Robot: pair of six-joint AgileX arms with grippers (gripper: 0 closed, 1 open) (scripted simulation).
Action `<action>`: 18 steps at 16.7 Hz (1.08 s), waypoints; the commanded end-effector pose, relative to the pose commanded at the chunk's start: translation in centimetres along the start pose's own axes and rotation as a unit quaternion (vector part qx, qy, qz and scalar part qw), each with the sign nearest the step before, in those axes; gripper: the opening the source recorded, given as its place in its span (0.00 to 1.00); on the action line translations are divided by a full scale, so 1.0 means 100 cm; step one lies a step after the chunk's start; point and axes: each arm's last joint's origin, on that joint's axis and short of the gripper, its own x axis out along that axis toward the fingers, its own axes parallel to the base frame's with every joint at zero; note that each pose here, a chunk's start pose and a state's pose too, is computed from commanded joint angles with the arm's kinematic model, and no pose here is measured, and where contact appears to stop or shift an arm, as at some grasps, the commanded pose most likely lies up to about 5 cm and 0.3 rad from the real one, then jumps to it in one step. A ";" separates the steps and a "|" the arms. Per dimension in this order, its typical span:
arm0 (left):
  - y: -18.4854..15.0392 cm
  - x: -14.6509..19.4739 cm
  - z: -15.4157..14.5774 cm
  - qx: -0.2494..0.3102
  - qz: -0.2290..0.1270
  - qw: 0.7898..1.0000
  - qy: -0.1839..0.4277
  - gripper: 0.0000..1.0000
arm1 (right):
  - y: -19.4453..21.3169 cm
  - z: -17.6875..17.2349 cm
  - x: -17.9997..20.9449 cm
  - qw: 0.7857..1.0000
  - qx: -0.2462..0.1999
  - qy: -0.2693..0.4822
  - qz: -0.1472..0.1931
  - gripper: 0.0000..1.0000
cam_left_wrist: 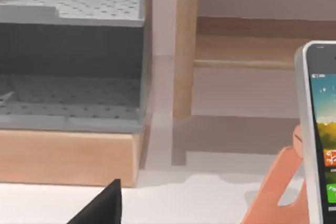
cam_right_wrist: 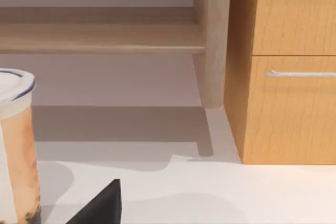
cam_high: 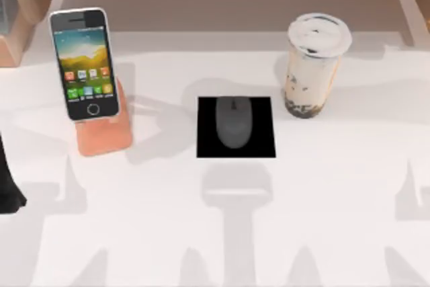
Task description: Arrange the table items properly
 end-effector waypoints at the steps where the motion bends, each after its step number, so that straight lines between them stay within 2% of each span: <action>1: 0.001 0.000 -0.006 0.007 -0.002 1.000 0.000 1.00 | 0.000 0.000 0.000 1.000 0.000 0.000 0.000 1.00; 8: 0.002 -0.001 -0.010 0.012 -0.004 1.000 0.000 1.00 | 0.000 0.000 0.000 1.000 0.000 0.000 0.000 1.00; 12: 0.002 -0.001 -0.010 0.012 -0.004 1.000 0.000 1.00 | 0.005 0.008 0.005 1.000 0.014 0.000 0.003 1.00; 18: 0.002 -0.001 -0.010 0.012 -0.004 1.000 0.000 1.00 | 0.032 0.030 0.040 0.999 0.046 0.024 0.012 1.00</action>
